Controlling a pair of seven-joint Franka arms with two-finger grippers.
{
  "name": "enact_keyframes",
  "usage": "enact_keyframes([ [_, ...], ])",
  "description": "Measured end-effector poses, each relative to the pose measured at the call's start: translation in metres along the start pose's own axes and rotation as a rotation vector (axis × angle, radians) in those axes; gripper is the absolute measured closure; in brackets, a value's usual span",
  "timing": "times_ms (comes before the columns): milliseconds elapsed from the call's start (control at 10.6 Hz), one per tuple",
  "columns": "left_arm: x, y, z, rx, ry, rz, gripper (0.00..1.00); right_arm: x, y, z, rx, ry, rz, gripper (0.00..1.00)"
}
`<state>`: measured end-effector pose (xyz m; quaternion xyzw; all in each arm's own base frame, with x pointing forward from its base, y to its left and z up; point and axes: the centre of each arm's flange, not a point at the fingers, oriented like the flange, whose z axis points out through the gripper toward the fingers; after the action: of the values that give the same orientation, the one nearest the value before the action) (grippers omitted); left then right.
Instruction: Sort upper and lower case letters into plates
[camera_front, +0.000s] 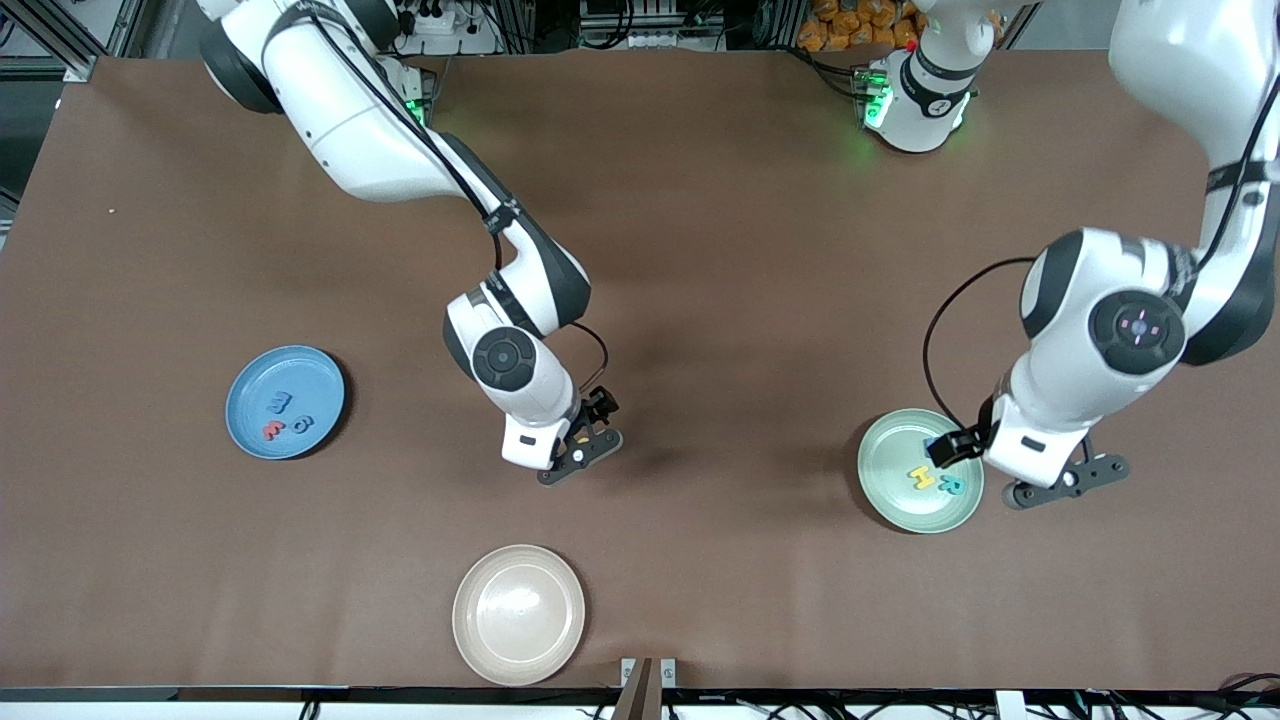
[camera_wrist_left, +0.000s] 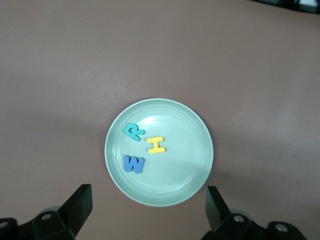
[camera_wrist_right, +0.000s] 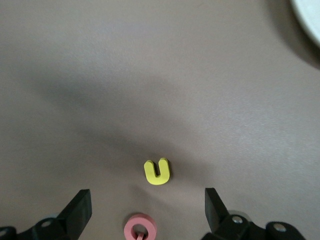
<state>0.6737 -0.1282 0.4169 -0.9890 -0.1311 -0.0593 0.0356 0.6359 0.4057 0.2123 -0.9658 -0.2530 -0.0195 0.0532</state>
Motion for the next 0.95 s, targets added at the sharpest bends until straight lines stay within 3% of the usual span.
enact_keyframes([
  [473, -0.018, 0.009, -0.071, -0.043, 0.006, -0.014, 0.00, -0.001, -0.009, 0.027, -0.002, 0.006, -0.017, 0.00],
  [946, -0.028, 0.002, -0.115, -0.029, 0.039, 0.024, 0.00, -0.002, 0.004, 0.034, -0.009, 0.001, -0.051, 0.00],
])
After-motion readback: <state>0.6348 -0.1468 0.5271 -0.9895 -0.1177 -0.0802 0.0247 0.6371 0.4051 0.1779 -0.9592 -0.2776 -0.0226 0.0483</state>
